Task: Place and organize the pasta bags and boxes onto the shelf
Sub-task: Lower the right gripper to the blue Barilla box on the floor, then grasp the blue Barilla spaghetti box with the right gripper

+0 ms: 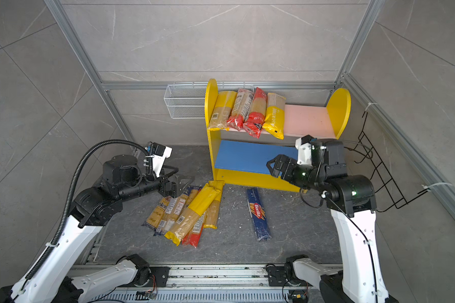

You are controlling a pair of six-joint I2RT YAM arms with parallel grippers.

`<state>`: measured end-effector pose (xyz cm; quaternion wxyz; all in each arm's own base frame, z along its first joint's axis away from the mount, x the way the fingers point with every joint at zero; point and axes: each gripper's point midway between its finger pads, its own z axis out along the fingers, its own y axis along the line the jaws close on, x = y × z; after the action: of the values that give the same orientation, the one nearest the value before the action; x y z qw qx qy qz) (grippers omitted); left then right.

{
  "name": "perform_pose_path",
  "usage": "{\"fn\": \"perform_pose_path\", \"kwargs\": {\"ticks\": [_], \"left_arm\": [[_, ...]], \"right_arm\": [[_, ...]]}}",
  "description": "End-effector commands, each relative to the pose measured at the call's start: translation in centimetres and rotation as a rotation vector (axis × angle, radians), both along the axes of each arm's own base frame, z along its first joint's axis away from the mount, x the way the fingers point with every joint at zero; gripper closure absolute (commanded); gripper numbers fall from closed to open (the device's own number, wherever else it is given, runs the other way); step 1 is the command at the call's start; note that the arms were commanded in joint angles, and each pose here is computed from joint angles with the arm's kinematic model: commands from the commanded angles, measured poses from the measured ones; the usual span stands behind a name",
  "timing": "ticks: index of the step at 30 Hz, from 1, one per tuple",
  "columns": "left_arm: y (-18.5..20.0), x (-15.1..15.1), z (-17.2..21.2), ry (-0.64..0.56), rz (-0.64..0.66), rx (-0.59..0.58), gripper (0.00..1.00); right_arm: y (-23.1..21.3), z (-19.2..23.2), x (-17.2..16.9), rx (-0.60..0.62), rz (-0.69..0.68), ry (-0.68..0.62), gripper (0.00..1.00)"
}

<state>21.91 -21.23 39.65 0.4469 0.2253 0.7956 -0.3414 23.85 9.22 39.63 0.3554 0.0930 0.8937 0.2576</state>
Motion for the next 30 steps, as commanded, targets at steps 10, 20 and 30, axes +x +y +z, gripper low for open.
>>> {"fn": "perform_pose_path", "kwargs": {"ticks": [10,20,30], "left_arm": [[1.1,-4.0,-1.8,0.122,-0.02,-0.142,0.0],[2.0,-5.4,-3.2,0.188,-0.001,-0.159,0.0],[0.8,-4.6,-5.5,0.264,-0.008,-0.171,0.0]], "right_arm": [[0.6,-13.0,-4.7,0.056,-0.053,0.254,0.03],[0.5,-20.8,-5.7,0.007,-0.057,0.394,0.01],[0.5,-25.0,-4.9,-0.063,-0.048,0.483,0.01]]}}
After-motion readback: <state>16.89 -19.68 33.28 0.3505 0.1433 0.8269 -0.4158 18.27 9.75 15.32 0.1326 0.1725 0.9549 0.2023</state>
